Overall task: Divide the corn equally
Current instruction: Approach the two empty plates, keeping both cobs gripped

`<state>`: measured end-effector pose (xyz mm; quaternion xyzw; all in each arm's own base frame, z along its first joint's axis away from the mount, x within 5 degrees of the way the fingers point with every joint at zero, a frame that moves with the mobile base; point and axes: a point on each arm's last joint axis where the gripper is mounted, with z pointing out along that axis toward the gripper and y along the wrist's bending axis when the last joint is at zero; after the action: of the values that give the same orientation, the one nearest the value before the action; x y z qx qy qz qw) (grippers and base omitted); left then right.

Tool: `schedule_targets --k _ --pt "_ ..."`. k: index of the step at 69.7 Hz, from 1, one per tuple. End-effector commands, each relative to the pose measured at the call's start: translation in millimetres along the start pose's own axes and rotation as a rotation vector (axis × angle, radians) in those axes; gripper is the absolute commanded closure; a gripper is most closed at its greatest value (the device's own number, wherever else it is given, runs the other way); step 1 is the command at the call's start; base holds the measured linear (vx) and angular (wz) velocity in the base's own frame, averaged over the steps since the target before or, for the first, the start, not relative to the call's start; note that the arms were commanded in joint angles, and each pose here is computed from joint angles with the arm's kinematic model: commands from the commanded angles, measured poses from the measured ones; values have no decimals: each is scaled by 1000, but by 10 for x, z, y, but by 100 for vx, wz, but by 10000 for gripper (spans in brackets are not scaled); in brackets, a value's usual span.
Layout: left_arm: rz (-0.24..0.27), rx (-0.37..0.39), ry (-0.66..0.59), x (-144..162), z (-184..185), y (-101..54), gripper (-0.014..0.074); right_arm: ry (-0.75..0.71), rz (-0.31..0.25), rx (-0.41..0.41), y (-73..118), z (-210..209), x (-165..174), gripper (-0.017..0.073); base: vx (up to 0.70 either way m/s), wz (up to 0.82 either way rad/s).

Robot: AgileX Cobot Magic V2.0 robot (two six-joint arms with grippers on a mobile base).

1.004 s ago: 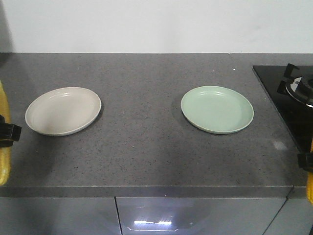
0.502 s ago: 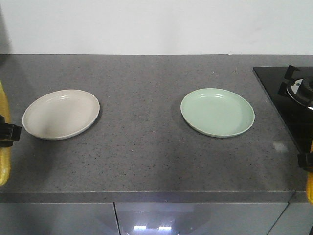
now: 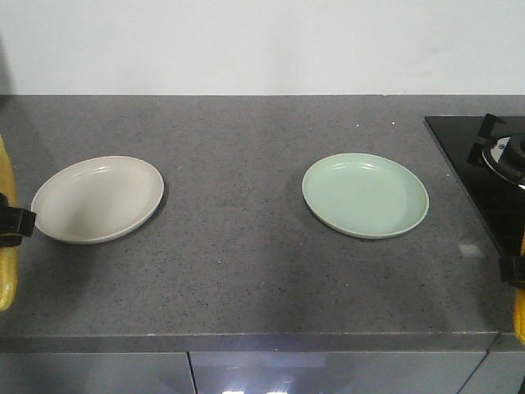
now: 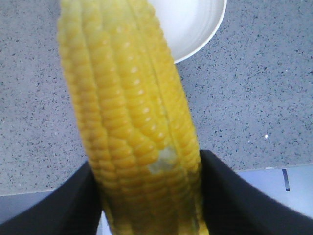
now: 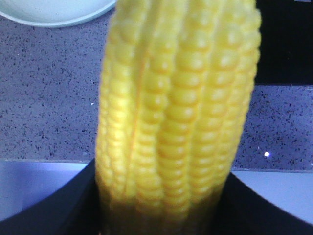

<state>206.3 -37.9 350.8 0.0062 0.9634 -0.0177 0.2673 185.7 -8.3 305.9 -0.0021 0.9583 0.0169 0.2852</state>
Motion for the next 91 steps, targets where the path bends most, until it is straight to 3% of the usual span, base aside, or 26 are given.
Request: schedule_targets --k 1,91 --pt "-12 17 -93 -67 -138 -2 377 -85 3 9 -9 -101 -84 365 4 -1" --pt "-12 17 -93 -67 -138 -2 377 -85 3 9 -9 -101 -84 365 4 0"
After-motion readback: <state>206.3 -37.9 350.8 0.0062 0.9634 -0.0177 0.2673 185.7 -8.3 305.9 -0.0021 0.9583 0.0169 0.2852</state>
